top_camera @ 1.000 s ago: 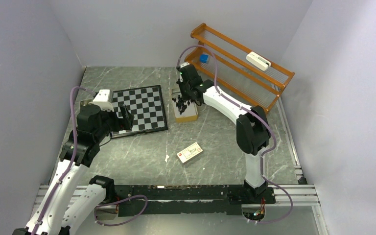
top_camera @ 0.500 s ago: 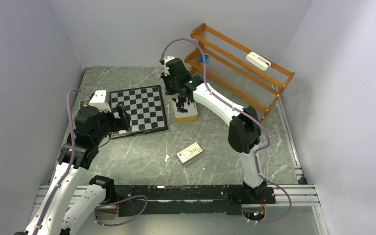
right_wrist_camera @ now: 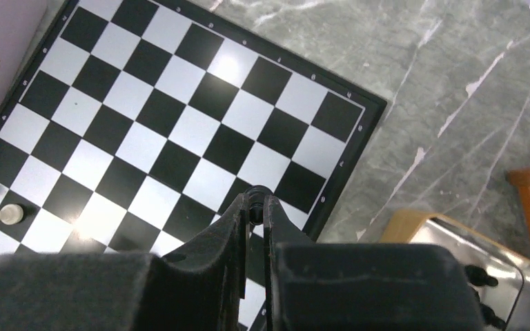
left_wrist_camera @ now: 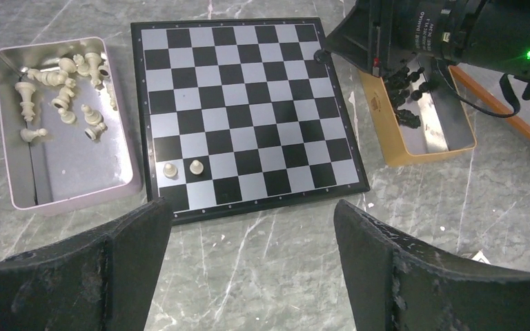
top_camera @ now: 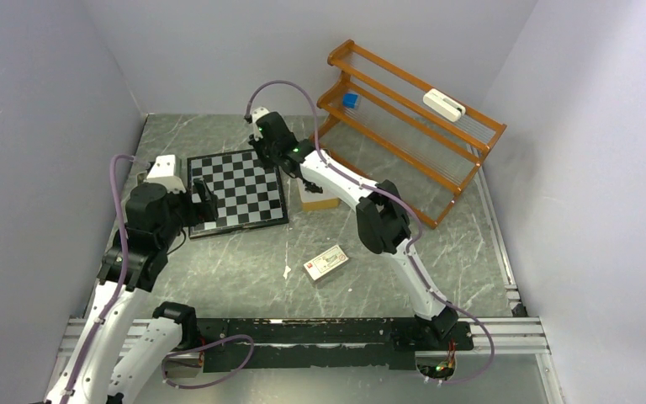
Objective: Set up the chess pieces on the board
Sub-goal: Place the chess piece on the chessboard, then pick up the chess piece from the chessboard, then place the chess piece on the chessboard.
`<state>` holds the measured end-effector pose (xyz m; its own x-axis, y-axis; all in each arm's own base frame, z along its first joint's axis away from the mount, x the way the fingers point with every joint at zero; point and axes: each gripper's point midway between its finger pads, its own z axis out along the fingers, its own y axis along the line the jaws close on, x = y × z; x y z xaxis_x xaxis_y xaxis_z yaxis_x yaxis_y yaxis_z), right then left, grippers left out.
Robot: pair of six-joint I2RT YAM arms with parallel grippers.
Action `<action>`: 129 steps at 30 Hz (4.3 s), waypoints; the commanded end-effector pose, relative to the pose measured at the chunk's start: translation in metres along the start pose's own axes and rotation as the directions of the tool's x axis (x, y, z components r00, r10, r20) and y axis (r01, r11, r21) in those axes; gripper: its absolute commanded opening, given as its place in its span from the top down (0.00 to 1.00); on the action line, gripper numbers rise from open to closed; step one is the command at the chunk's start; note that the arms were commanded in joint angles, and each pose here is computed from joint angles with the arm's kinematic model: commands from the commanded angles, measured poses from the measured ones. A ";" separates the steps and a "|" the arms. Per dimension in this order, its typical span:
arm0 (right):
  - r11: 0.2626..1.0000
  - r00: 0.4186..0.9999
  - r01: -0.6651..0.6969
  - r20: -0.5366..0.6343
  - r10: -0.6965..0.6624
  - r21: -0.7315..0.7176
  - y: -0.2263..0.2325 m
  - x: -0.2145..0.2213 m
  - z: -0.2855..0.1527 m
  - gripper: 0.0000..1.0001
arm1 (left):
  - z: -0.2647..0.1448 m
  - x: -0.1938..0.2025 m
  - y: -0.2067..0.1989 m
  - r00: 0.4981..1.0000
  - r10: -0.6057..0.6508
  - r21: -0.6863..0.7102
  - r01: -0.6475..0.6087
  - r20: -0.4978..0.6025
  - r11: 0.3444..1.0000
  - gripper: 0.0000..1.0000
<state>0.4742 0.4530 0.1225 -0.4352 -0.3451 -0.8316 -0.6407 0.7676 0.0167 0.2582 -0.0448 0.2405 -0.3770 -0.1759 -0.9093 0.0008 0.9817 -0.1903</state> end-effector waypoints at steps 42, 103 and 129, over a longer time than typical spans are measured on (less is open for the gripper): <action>0.998 0.997 -0.070 0.031 0.069 0.004 -0.004 -0.012 -0.032 0.48 | 0.057 -0.020 -0.016 0.985 -0.134 -0.038 0.131 -0.106 0.991 0.24; 0.960 0.917 -0.278 0.294 0.269 -0.012 -0.036 0.043 -0.275 0.00 | 0.272 0.103 -0.066 0.862 0.066 -0.064 -0.114 -0.503 0.991 0.74; 0.963 0.924 -0.268 0.272 0.268 -0.035 -0.031 0.047 -0.271 0.00 | 0.312 0.031 0.026 0.909 -0.015 -0.267 -0.106 -0.416 0.958 0.84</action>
<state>0.3007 0.2662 0.2268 -0.4240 0.0242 -0.9053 -0.5132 0.8173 0.2622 0.5350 -0.0628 0.1059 -0.6948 -0.1643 -0.7002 -0.1941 0.9803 -0.0374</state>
